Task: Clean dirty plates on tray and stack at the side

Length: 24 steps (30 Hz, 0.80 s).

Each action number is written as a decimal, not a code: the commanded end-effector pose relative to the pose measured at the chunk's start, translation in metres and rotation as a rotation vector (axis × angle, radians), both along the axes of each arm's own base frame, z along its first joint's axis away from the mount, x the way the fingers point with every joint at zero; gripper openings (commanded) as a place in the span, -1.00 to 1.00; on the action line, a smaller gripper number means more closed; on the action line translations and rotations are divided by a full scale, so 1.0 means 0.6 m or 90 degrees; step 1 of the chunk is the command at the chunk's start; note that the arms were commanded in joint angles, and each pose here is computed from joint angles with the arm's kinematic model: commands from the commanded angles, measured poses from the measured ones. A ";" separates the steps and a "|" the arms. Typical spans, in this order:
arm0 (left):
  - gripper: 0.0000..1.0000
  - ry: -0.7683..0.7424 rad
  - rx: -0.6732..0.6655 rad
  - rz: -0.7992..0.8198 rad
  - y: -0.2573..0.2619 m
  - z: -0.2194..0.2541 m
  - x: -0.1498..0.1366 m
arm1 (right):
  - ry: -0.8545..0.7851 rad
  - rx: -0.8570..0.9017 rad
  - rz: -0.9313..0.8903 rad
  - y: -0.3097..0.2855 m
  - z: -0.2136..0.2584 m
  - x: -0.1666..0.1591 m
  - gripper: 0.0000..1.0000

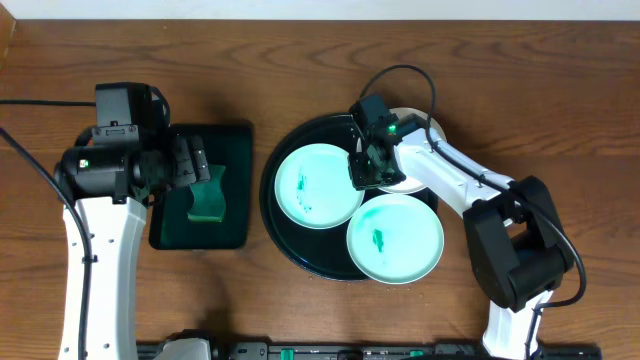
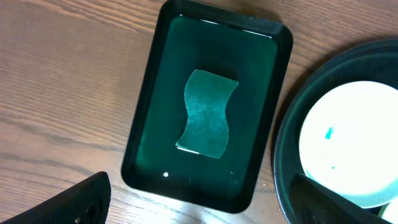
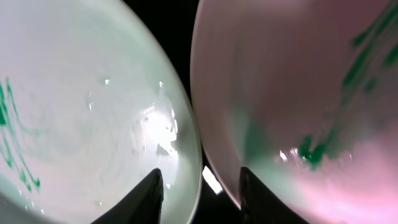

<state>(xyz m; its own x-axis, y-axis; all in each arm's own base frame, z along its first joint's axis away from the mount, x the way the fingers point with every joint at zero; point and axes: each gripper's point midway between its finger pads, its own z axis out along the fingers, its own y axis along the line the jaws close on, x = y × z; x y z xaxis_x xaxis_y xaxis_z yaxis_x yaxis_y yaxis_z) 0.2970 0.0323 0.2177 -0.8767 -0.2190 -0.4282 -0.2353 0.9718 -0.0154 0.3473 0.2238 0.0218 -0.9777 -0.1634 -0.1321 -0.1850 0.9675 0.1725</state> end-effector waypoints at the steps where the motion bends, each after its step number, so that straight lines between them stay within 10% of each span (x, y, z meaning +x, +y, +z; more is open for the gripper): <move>1: 0.84 -0.009 0.012 -0.002 0.006 0.010 0.005 | -0.036 -0.012 0.061 0.015 0.036 0.025 -0.18; 24: 0.83 0.045 0.028 -0.049 0.006 -0.029 0.002 | 0.029 -0.049 -0.021 0.017 -0.013 -0.040 -0.49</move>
